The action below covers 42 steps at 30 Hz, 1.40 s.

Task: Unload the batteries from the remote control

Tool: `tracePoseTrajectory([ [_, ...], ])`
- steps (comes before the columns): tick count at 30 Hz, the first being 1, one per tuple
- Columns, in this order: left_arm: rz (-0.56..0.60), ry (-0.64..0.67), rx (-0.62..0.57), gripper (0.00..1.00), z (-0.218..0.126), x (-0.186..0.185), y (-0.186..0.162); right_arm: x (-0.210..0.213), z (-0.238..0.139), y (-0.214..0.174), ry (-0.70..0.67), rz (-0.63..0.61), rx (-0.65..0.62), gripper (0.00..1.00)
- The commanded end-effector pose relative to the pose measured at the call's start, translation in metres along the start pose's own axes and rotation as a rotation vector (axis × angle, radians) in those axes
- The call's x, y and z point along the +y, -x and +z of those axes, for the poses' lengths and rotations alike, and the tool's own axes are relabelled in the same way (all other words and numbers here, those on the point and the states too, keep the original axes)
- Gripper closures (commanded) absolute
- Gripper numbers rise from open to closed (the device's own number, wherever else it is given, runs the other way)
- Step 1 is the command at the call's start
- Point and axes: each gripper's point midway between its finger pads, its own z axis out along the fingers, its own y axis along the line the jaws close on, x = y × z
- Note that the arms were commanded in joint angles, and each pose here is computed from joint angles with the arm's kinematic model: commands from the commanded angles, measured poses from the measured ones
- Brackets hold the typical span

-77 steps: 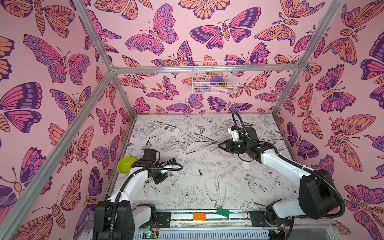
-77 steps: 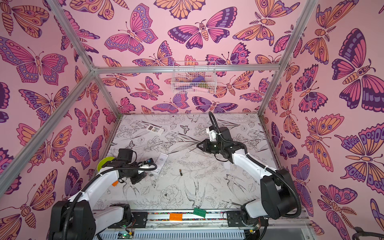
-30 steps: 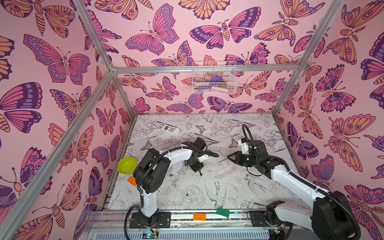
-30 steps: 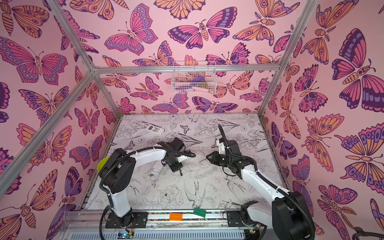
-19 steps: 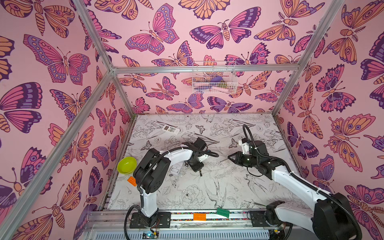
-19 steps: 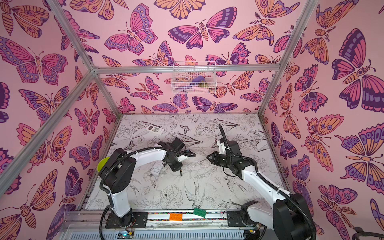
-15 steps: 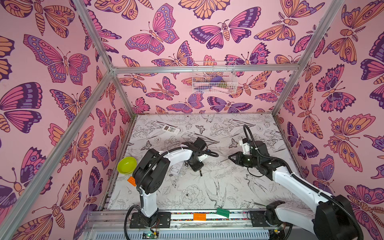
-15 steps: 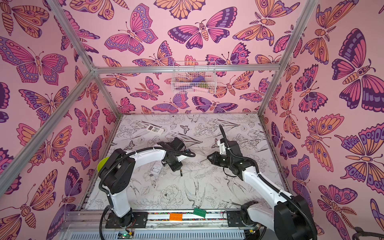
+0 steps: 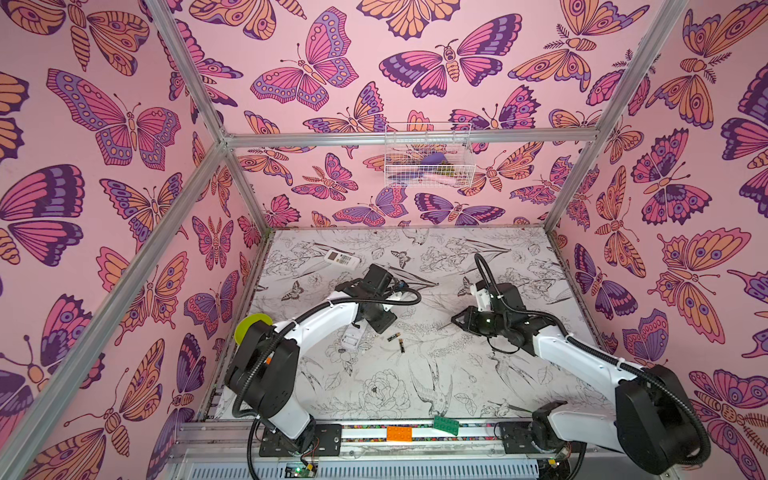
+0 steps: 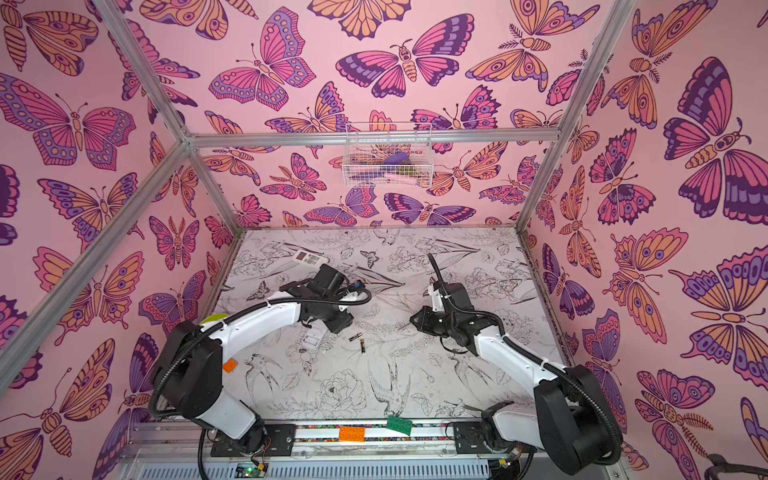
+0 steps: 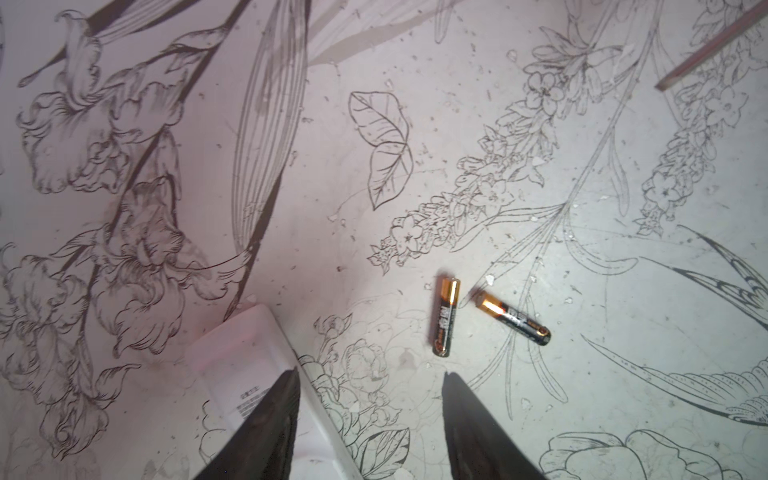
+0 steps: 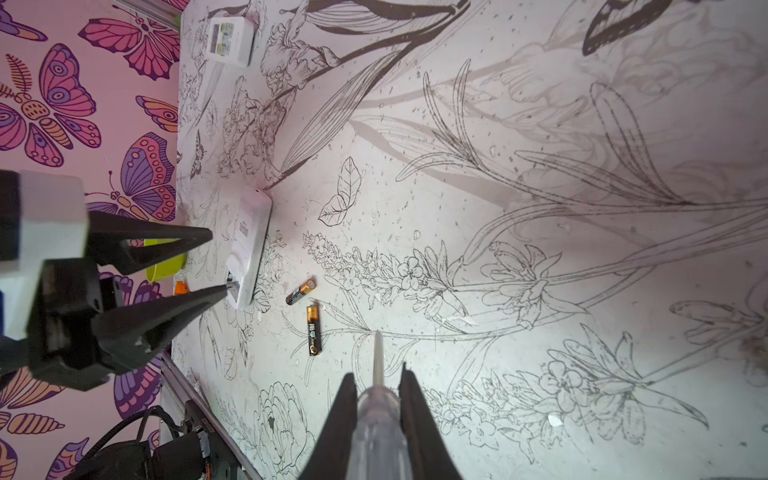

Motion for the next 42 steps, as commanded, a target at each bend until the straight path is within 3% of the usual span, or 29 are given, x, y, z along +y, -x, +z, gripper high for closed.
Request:
tracePoseTrajectory([
  [1,-0.041,-0.03,-0.035,0.37,-0.008,0.003,-0.008,0.013,0.004,0.013,0.026,-0.04,-0.015,0.98],
  [23,-0.398,0.049,-0.235,0.11,-0.063,0.092,-0.054,-0.01,0.047,0.014,0.046,0.065,0.109,0.91],
  [33,-0.495,0.078,-0.284,0.09,-0.075,0.113,-0.066,-0.048,0.057,0.007,-0.025,0.154,0.158,0.72],
  [42,-0.522,0.139,-0.335,0.09,-0.095,0.124,-0.068,-0.068,0.056,0.004,-0.076,0.17,0.165,0.66],
])
